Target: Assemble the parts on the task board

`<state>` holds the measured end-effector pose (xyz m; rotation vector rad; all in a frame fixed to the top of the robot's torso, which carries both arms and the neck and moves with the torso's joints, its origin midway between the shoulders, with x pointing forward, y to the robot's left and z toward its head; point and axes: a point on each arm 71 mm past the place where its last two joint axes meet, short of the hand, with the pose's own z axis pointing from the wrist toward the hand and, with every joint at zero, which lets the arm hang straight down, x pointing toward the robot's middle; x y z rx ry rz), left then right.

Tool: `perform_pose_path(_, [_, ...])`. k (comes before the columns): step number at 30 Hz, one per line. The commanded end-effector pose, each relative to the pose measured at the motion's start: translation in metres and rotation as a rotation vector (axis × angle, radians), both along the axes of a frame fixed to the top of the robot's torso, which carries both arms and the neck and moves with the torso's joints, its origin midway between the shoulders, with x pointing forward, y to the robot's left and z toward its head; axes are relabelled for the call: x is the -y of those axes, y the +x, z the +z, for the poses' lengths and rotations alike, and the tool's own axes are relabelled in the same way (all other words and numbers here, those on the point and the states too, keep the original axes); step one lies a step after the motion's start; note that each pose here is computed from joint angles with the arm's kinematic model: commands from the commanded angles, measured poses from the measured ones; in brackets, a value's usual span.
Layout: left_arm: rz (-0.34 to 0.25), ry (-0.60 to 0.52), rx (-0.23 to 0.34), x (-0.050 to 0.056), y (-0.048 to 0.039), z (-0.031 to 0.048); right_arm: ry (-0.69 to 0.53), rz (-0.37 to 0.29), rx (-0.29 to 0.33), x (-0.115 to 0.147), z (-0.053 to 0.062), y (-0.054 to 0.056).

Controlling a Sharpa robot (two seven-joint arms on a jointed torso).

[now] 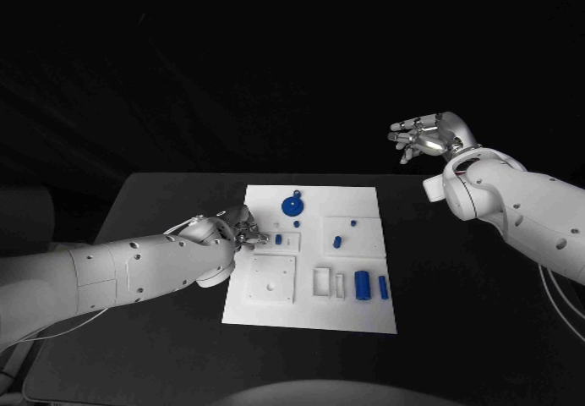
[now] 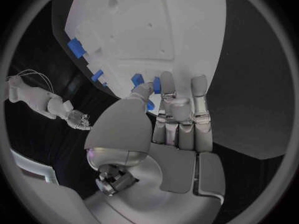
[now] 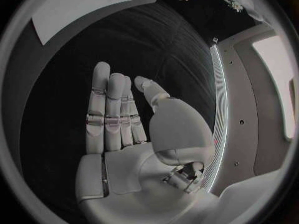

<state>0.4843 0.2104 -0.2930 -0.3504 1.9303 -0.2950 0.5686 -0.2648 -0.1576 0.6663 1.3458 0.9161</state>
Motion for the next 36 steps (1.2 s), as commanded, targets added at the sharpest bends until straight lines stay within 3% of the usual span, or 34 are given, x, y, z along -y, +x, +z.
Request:
perform_pose_path(1, [-0.026, 0.012, -0.068, 0.0053, -0.0064, -0.0106, 0.001, 0.016, -0.001, -0.0017, -0.0003, -0.0002])
perform_pose_path(36, [-0.024, 0.002, -0.061, 0.006, -0.0056, -0.0103, 0.003, 0.015, 0.0, -0.0022, -0.0003, -0.0001])
